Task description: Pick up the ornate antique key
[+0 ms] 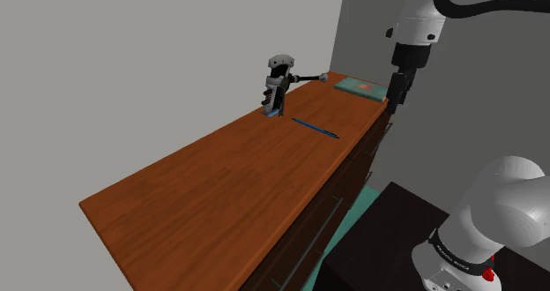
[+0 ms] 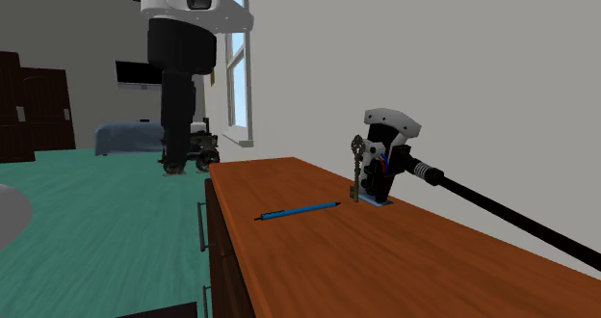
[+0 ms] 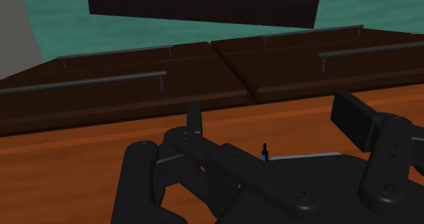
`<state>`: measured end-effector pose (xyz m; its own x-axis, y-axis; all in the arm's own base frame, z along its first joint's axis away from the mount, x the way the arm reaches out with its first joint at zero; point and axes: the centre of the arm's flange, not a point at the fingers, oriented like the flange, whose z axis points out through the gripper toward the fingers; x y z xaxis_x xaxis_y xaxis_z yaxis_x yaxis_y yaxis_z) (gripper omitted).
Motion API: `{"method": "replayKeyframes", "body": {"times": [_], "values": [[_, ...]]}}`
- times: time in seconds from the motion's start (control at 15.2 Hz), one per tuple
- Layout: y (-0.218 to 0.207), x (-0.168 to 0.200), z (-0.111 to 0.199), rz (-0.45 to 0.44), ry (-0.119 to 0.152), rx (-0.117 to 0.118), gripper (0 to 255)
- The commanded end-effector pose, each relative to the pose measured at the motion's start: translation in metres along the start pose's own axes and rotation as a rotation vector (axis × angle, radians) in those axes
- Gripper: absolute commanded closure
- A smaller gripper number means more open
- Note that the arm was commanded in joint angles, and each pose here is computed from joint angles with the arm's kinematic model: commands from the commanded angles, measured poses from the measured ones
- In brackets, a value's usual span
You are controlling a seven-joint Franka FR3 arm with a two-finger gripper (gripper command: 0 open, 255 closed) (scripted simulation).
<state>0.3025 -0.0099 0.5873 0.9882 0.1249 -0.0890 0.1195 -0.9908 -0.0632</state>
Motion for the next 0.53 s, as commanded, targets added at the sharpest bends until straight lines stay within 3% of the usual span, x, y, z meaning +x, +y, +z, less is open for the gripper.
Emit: {"method": "replayKeyframes", "body": {"times": [0.0,0.46], "values": [[0.0,0.0,0.0,0.0,0.0,0.0,0],[-0.032,0.067,0.016,0.078,0.138,-0.05,0]]}}
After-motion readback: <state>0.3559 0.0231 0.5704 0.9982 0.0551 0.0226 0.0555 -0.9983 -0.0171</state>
